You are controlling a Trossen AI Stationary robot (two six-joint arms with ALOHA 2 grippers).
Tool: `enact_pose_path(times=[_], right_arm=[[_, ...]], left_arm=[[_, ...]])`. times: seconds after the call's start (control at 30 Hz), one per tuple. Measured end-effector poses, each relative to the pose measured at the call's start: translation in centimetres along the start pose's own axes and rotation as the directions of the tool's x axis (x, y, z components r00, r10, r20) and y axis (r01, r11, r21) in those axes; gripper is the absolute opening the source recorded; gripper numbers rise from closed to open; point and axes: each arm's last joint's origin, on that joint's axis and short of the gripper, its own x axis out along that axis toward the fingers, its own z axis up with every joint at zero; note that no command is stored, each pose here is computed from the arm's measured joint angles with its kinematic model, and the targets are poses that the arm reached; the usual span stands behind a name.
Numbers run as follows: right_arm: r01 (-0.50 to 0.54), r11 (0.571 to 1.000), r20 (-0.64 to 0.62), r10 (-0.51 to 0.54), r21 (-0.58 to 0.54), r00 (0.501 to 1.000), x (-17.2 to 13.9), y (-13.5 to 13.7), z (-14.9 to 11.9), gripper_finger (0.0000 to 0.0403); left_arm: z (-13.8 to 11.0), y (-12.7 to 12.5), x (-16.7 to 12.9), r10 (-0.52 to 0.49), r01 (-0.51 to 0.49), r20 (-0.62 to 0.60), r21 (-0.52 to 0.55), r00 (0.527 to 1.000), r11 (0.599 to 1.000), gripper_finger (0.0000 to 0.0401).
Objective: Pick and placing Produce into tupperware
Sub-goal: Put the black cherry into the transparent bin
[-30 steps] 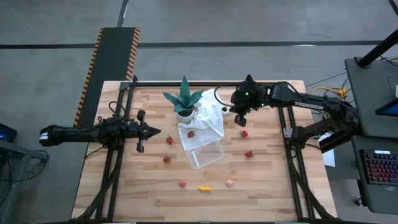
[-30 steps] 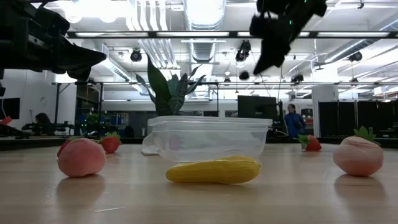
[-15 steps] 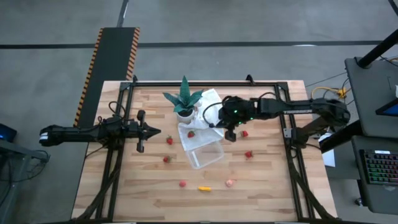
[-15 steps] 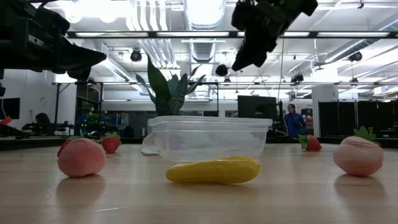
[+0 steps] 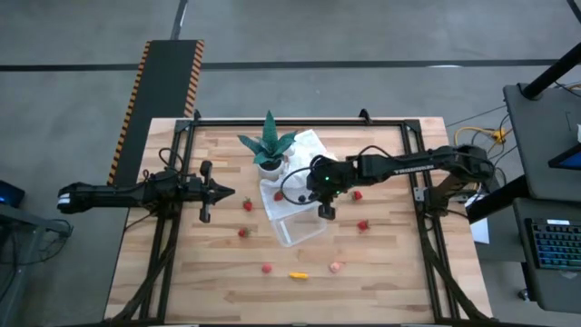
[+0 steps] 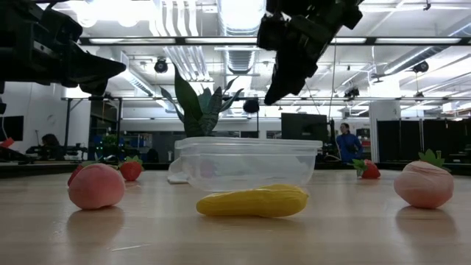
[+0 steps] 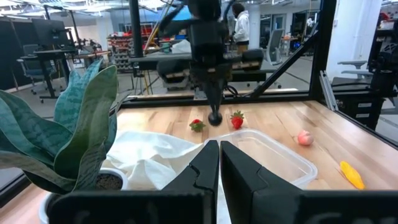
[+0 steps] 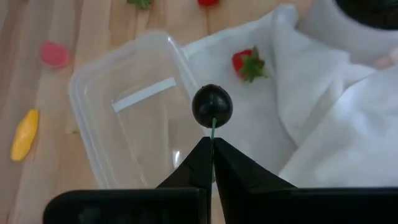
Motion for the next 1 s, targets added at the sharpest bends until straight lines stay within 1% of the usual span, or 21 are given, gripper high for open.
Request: enact_pose_path(times=[0.33,0.7,0.8,1.0], right_arm=[[-0.016,1.0,-0.074,0.017,0.018,0.997,3.4,0.6,-0.8,0.0008],[-0.026,0.999,-0.089,0.028,0.023,0.996,4.1,0.7,-1.2,0.0008],[-0.055,0.998,-0.082,0.058,0.03,0.995,4.7,0.7,-1.5,0.0008],[-0.063,0.997,-0.115,0.066,0.033,0.991,6.0,0.6,-2.0,0.0008]], left_arm=[[0.0,0.0,0.0,0.0,0.0,0.002,0.0,1.0,1.0,0.0],[0.0,0.0,0.0,0.0,0.0,0.002,0.0,1.0,1.0,0.0],[0.0,0.0,0.0,0.0,0.0,0.003,0.0,1.0,1.0,0.0],[0.0,0.0,0.0,0.0,0.0,0.002,0.0,1.0,1.0,0.0]])
